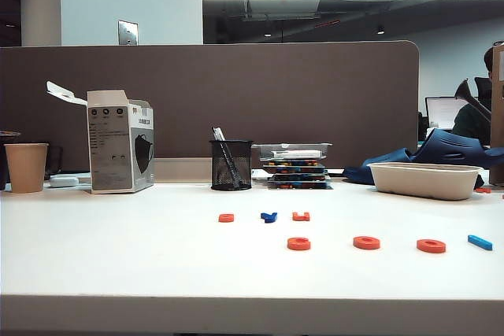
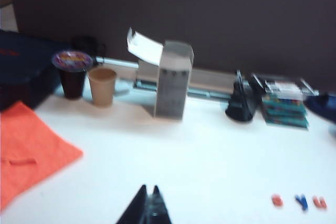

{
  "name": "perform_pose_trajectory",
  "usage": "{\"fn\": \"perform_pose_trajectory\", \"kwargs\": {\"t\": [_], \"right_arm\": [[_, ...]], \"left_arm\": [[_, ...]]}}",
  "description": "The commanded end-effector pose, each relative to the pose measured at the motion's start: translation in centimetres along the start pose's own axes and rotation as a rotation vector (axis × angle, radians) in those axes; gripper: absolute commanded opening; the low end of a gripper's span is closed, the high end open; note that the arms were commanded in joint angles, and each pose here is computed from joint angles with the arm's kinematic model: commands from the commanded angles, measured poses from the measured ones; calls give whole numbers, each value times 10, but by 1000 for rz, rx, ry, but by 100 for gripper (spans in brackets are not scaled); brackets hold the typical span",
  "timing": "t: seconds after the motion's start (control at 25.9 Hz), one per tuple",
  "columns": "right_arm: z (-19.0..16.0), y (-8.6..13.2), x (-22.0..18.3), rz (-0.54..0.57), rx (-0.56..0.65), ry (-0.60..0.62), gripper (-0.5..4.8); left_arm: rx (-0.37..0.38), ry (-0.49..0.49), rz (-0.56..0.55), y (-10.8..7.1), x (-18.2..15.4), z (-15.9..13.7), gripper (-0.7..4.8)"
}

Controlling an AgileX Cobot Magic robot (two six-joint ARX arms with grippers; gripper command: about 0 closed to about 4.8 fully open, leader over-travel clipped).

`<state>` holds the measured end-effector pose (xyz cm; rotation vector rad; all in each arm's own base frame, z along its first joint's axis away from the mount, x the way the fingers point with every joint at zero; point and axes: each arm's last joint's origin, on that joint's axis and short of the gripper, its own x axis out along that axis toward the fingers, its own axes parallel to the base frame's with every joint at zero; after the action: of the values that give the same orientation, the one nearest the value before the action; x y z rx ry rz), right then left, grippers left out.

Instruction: Select the appropriate letters from the row of letter magnets placed on the table to arrange into the word "cool".

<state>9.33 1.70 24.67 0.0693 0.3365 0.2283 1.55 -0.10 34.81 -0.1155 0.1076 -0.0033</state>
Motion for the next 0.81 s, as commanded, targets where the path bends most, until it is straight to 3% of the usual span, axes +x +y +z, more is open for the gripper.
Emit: {"fn": "perform_pose_trajectory", "kwargs": {"t": [0.04, 0.23, 0.39, 0.66, 0.81], "right_arm": [[-10, -1, 5, 6, 16, -60, -2], [-29, -4, 13, -6, 14, -180, -2], [-46, -6, 19, -9, 1, -181, -2], [-68, -9, 28, -28, -52, -198, -2], [-79, -11, 35, -36, -79, -213, -2]], "left_arm": [[-1, -17, -29, 1, -2, -18, -5], [-1, -58, -55, 5, 3, -51, -5], [5, -48, -117, 5, 17, -63, -5], [-47, -129, -151, 7, 41, -77, -5], [-13, -139, -134, 13, 72, -112, -5]]}}
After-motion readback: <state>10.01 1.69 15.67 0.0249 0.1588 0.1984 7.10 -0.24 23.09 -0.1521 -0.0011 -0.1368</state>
